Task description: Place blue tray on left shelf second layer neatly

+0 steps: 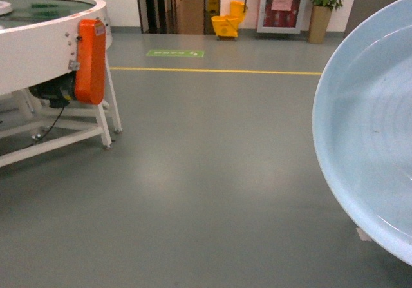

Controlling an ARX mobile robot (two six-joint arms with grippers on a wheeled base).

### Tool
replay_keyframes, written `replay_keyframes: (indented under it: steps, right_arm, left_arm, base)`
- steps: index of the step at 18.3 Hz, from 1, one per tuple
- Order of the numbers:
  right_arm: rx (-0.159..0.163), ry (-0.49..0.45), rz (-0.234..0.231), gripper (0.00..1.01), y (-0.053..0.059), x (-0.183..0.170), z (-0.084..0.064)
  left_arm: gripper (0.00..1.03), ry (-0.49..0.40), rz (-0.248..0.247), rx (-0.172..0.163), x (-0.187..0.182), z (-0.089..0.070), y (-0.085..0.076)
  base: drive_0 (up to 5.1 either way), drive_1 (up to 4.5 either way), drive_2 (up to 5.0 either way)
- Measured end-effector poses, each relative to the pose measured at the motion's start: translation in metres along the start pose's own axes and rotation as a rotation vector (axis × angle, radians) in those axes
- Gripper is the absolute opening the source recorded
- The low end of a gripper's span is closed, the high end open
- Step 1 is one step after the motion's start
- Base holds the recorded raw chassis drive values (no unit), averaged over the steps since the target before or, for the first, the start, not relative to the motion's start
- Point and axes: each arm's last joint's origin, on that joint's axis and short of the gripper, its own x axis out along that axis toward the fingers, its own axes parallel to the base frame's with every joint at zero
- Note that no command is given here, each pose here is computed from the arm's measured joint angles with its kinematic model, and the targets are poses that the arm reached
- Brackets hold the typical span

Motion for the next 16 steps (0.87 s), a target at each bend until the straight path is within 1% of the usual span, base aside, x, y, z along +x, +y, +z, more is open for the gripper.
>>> replay_keyframes:
  steps: [16]
  right_arm:
    - [0.0, 0.0, 0.0, 0.02, 0.0, 0.0, 0.0]
  left_arm:
    - [0.98, 0.0, 0.0, 0.0, 0.0, 0.0, 0.0]
  base:
    - [-1.6, -1.6, -1.6]
